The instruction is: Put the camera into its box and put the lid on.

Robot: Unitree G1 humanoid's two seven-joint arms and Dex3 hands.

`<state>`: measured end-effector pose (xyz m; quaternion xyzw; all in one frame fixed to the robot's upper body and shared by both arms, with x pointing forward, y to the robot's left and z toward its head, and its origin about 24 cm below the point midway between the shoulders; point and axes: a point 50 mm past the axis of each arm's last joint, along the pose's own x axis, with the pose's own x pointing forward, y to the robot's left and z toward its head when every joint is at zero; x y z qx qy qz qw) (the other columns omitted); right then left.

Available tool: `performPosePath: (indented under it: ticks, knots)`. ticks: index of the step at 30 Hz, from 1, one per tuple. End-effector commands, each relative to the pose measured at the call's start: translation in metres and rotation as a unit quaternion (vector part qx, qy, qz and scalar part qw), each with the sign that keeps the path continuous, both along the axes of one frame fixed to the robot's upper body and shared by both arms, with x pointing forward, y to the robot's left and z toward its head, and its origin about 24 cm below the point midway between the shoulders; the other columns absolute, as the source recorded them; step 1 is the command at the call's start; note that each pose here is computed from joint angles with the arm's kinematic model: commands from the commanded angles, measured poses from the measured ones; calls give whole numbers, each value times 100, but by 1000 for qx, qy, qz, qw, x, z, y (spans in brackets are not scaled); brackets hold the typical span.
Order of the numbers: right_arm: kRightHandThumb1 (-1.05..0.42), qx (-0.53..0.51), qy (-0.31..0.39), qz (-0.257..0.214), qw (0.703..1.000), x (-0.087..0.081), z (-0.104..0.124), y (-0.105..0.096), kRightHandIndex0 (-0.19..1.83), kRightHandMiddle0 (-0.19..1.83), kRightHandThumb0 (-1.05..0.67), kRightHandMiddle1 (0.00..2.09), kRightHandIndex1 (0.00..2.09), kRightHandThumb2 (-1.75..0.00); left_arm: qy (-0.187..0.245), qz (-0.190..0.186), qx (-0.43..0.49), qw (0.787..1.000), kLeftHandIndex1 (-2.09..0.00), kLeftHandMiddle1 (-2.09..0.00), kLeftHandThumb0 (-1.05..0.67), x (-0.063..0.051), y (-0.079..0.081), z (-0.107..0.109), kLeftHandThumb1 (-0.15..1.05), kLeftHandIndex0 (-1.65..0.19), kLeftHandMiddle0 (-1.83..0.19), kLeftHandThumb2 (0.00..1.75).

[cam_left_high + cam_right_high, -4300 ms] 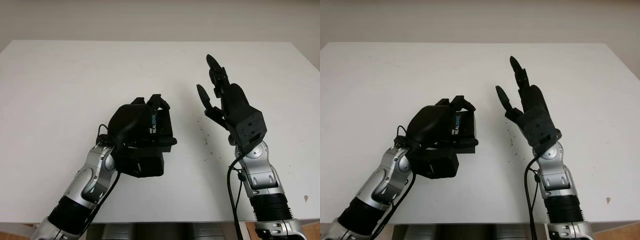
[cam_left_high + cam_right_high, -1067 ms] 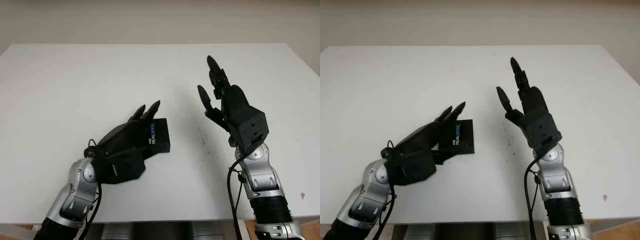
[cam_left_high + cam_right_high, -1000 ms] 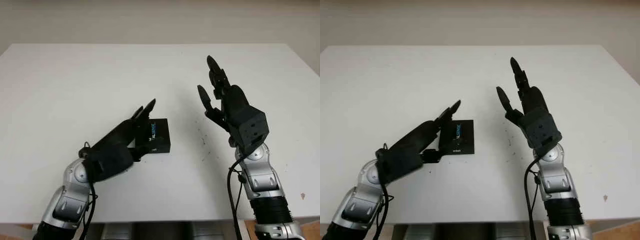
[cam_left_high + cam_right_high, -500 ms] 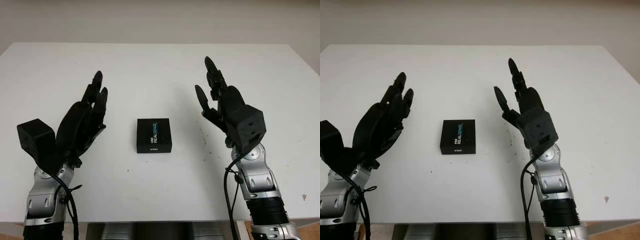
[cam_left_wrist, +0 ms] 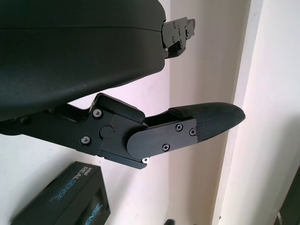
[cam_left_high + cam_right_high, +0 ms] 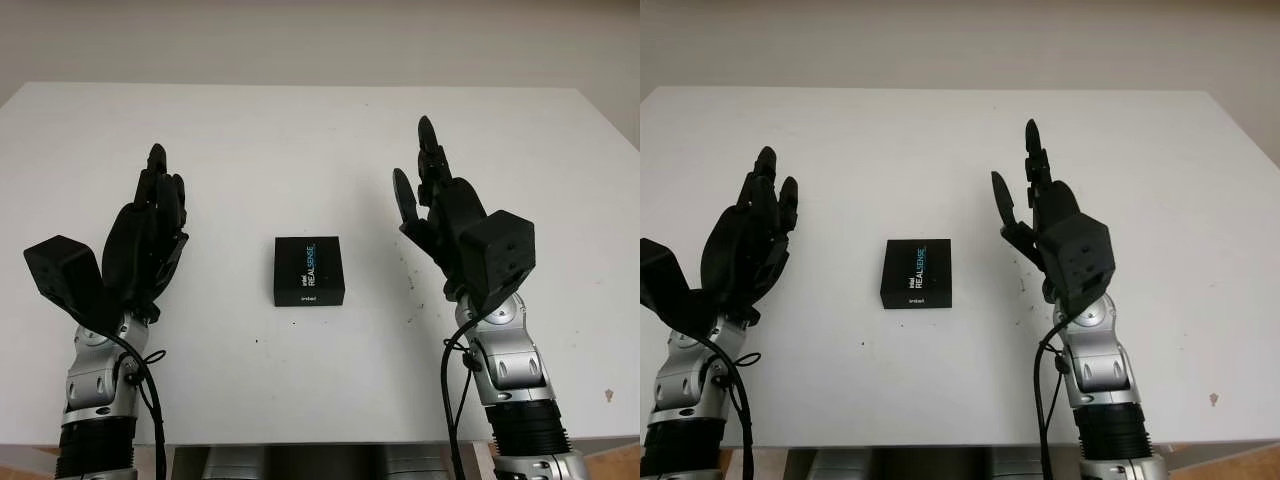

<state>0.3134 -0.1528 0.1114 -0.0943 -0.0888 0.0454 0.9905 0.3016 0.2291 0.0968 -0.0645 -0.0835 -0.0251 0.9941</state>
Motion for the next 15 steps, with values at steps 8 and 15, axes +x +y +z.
performPosePath:
  ticks: [8, 15]
  knots:
    - [-105, 17, 7, -6, 1000, -3, -1, 3, -19, -19, -86, 0, 0, -60, -20, 1, -12, 1000, 0, 0, -80, 2, -6, 3, 105, 19, 19, 66]
    - [-105, 16, 7, -5, 1000, -5, -1, 3, -19, -19, -85, 0, 0, -60, -24, 1, -6, 1000, 0, 0, -81, -1, -8, 4, 105, 19, 19, 66]
